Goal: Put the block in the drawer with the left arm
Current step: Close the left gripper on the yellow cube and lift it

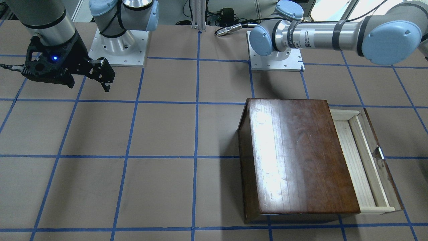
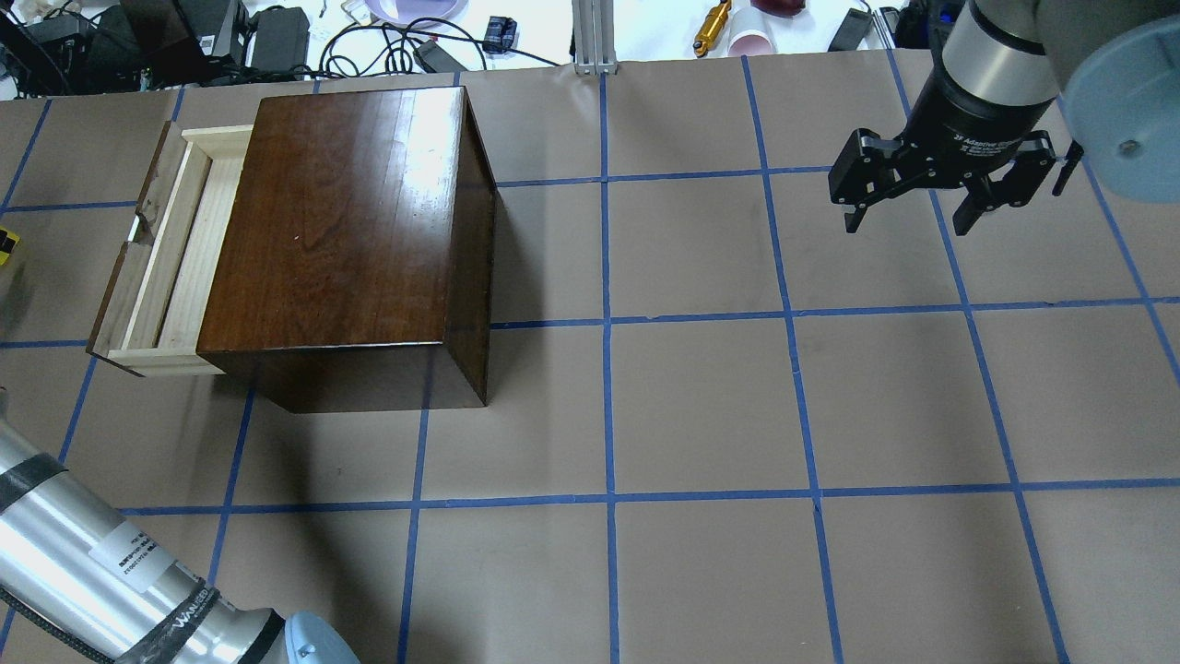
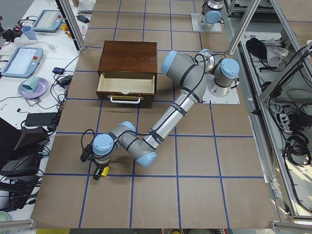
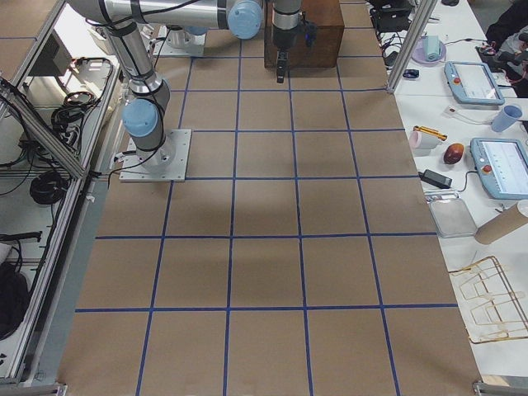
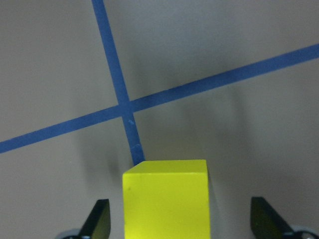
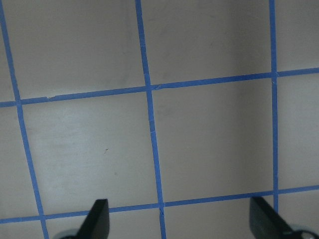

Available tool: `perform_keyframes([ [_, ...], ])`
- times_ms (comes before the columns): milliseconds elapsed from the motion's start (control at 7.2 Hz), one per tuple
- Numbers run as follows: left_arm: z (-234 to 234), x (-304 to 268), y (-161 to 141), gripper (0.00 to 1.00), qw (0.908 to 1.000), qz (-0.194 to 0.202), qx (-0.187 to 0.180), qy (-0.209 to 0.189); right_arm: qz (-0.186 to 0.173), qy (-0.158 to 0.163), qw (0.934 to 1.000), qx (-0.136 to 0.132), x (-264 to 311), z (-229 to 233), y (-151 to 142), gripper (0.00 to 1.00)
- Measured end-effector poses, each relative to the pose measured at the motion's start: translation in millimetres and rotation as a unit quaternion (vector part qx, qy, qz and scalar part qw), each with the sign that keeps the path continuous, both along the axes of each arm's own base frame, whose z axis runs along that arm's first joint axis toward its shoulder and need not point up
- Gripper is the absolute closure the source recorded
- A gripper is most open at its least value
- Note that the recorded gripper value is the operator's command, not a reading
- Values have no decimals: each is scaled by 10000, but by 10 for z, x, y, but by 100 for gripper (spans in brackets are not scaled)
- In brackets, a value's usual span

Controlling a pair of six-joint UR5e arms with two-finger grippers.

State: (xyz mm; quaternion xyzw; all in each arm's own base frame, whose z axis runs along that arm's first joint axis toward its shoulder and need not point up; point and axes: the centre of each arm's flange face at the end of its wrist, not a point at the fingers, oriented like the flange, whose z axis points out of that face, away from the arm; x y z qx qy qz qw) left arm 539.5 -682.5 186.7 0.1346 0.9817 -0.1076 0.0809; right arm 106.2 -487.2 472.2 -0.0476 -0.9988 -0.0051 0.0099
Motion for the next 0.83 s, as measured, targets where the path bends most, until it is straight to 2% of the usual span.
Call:
perform_keyframes([
  [139,-48,7,-2,85,10000,0,8,-14,0,0,10000,0,0,0,0,0],
  [278,-72,11,-2,100,10000,-1,20,-25,0,0,10000,0,0,0,0,0],
  [833,142,-4,10,100,10000,-15,-29,-89,-2,0,10000,0,-2,0,0,0],
])
